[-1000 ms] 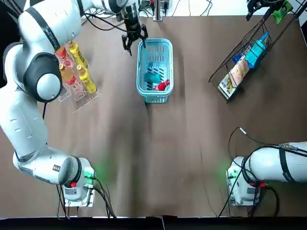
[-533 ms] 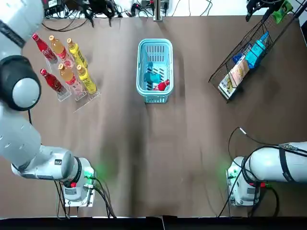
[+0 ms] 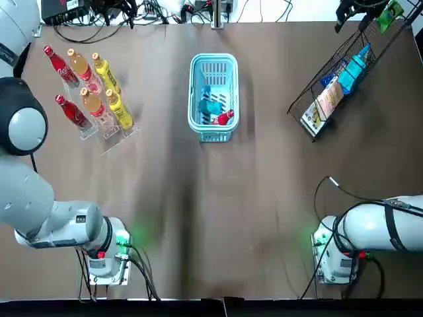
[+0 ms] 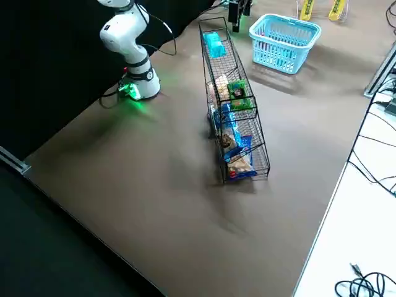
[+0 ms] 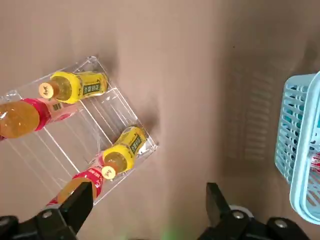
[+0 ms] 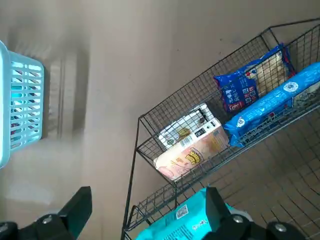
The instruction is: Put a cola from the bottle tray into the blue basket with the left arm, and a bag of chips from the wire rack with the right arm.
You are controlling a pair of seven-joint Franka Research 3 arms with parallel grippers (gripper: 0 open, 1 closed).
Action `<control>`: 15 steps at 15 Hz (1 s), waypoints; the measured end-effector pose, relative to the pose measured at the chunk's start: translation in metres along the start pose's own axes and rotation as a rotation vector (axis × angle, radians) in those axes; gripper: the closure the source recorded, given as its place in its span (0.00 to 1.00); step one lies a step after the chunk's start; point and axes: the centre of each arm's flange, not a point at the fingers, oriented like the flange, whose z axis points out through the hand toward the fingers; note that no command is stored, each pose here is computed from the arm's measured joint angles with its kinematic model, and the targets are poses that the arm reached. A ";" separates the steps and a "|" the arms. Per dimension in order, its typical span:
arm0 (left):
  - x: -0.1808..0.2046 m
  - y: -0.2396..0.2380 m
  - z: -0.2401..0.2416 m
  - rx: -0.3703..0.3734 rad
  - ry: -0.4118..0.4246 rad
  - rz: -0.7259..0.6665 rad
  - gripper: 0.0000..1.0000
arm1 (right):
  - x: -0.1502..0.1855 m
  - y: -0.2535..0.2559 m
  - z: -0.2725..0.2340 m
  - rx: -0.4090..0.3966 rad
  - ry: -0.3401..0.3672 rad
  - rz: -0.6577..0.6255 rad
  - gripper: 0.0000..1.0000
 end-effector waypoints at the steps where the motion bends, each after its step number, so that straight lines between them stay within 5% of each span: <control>1: 0.001 -0.005 0.000 0.004 0.000 0.006 0.00 | 0.000 -0.001 -0.001 0.000 0.002 -0.002 0.00; 3: 0.005 -0.031 -0.001 0.004 0.003 0.005 0.00 | 0.000 -0.002 -0.005 0.000 0.010 -0.003 0.00; 7: -0.015 -0.089 -0.030 -0.114 0.007 -0.014 0.00 | -0.001 -0.002 -0.013 -0.008 0.035 -0.005 0.00; 15: -0.035 -0.092 -0.033 -0.118 -0.013 0.059 0.00 | 0.003 -0.009 -0.015 -0.037 0.063 -0.027 0.00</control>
